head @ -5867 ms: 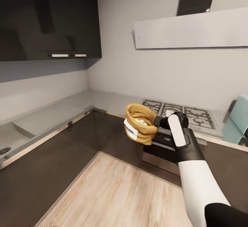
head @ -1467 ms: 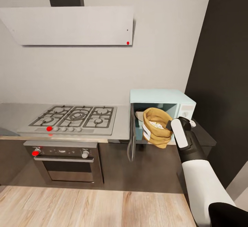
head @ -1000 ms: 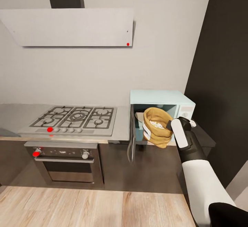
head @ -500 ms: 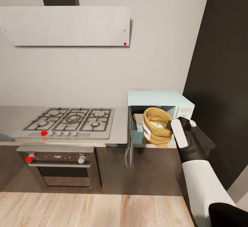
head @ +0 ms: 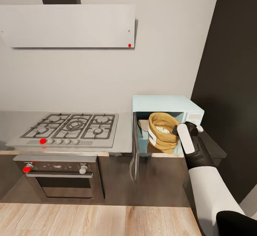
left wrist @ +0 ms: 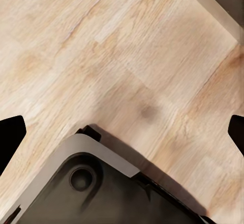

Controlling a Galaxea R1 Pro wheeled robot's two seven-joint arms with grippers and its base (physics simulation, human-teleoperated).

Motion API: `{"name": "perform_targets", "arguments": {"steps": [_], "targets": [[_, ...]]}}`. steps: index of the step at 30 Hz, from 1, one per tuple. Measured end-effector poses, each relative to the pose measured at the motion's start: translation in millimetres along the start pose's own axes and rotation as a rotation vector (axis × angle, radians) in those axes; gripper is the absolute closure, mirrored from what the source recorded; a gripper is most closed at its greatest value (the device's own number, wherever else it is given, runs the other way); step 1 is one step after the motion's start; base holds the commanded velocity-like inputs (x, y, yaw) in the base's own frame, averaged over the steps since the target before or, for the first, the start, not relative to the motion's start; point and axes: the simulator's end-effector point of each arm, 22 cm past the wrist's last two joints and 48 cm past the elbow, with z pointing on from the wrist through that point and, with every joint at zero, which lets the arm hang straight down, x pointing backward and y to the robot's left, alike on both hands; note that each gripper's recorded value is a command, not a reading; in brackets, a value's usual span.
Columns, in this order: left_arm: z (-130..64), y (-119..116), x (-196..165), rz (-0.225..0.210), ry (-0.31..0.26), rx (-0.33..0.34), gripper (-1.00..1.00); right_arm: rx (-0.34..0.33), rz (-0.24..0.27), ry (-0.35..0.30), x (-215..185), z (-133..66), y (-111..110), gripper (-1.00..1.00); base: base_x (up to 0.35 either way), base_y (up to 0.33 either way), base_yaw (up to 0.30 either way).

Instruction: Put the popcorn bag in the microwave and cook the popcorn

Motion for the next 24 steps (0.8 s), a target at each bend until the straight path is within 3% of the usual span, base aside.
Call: {"name": "perform_targets", "arguments": {"steps": [5,24], "targets": [[0.0,0.5,0.0,-0.001,0.001,-0.001,-1.0,0.0,0.0,0.0,0.0,0.1,0.0,1.0,0.043,0.0,0.0],[0.1,-0.5,1.1,0.002,0.002,0.002,-1.0,0.002,-0.001,0.0,0.1,0.0,-0.4,1.0,0.217,0.0,0.0]]}}
